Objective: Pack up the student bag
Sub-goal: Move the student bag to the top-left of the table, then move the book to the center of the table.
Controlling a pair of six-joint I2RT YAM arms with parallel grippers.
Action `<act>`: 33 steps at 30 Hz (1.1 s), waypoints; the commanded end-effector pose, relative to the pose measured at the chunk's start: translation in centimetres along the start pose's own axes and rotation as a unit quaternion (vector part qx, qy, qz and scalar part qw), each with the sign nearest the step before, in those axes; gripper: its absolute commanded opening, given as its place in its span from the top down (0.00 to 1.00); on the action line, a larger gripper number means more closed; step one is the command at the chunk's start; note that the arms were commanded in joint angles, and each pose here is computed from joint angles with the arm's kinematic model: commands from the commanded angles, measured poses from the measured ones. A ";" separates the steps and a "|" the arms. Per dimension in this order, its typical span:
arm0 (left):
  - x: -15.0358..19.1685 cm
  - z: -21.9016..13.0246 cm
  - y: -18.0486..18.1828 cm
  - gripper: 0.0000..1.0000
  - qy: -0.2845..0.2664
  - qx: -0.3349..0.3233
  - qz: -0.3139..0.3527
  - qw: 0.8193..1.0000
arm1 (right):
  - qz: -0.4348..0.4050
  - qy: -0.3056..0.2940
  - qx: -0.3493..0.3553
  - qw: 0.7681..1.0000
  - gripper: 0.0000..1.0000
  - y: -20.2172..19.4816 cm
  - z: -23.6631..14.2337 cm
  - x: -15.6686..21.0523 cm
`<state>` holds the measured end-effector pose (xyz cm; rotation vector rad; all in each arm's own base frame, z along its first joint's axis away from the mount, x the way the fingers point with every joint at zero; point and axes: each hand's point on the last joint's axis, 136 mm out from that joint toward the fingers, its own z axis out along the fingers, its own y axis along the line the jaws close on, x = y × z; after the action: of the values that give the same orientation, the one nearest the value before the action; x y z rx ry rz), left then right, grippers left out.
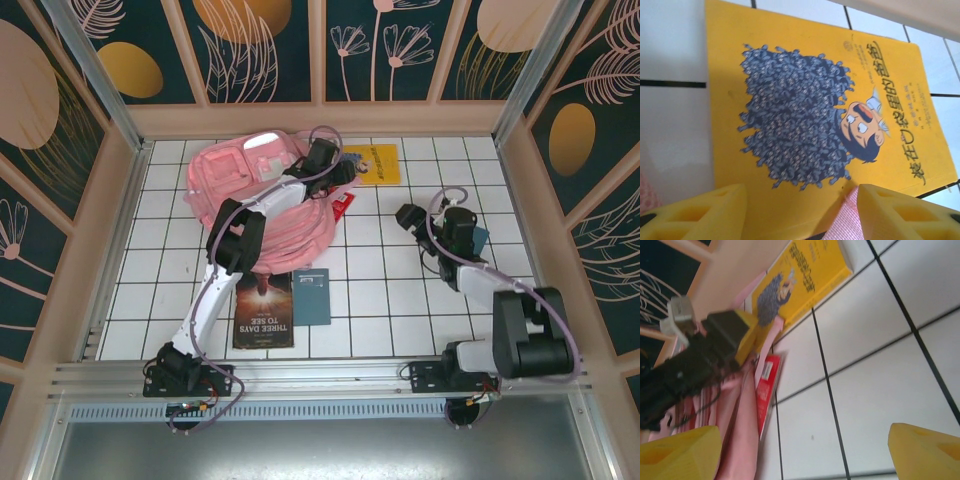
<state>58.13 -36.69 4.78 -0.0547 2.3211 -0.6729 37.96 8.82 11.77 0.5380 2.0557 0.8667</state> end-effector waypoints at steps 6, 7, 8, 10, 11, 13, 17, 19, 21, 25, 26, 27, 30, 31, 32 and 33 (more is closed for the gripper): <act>0.4 -1.9 4.0 0.38 -0.010 -0.095 -0.023 0.995 | -0.016 -0.034 -0.012 0.999 0.13 0.3 5.8 -4.8; 0.3 -1.8 4.1 0.38 -0.009 -0.101 -0.024 0.995 | -0.019 -0.032 -0.009 0.999 0.13 0.1 6.5 -5.0; 0.4 -1.6 4.5 0.38 -0.006 -0.110 -0.024 0.994 | -0.019 -0.030 -0.004 0.999 0.14 -0.2 7.3 -5.2; 0.6 -1.2 5.0 0.38 0.000 -0.127 -0.022 0.992 | -0.020 -0.025 0.003 0.999 0.15 -0.7 8.6 -5.7; 0.5 -1.0 5.3 0.38 0.000 -0.135 -0.021 0.991 | -0.019 -0.024 0.002 1.000 0.15 -0.9 9.2 -6.0; 0.7 -0.7 5.9 0.38 0.003 -0.147 -0.023 0.989 | -0.014 -0.021 0.001 1.000 0.15 -1.3 10.1 -6.5; 1.0 0.2 5.0 0.38 0.016 -0.114 -0.018 0.993 | -0.017 -0.017 0.004 1.000 0.15 -1.9 11.9 -7.3; 1.3 0.8 4.5 0.39 0.025 -0.098 -0.018 0.995 | -0.016 -0.009 0.008 1.000 0.15 -2.5 12.8 -7.2; 2.0 1.4 4.5 0.39 0.037 -0.093 -0.020 0.995 | -0.009 0.000 0.002 1.000 0.15 -2.9 13.6 -7.1; 3.1 2.0 4.7 0.40 0.053 -0.086 -0.021 0.995 | -0.002 0.013 -0.003 1.000 0.15 -3.3 15.0 -7.0; 3.4 2.0 4.8 0.40 0.058 -0.085 -0.022 0.994 | -0.001 0.020 -0.006 1.000 0.15 -3.3 15.5 -6.9; 3.7 2.1 4.8 0.40 0.062 -0.084 -0.023 0.994 | 0.001 0.026 -0.007 1.000 0.15 -3.4 15.9 -6.9; 4.1 2.1 4.7 0.41 0.069 -0.078 -0.020 0.994 | 0.006 0.037 -0.013 0.999 0.15 -3.5 17.1 -6.8; 4.2 2.1 4.7 0.40 0.070 -0.079 -0.019 0.994 | 0.006 0.039 -0.015 0.999 0.15 -3.4 17.4 -6.9; 4.2 2.2 4.6 0.41 0.070 -0.076 -0.017 0.994 | 0.006 0.042 -0.016 0.999 0.15 -3.4 17.7 -6.9; 4.3 2.3 4.4 0.40 0.074 -0.070 -0.016 0.995 | 0.009 0.045 -0.016 0.999 0.15 -3.6 18.1 -6.9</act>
<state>58.93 -35.49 3.65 -0.1346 2.3730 -0.5742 56.06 8.72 6.50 0.5149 2.0738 0.9163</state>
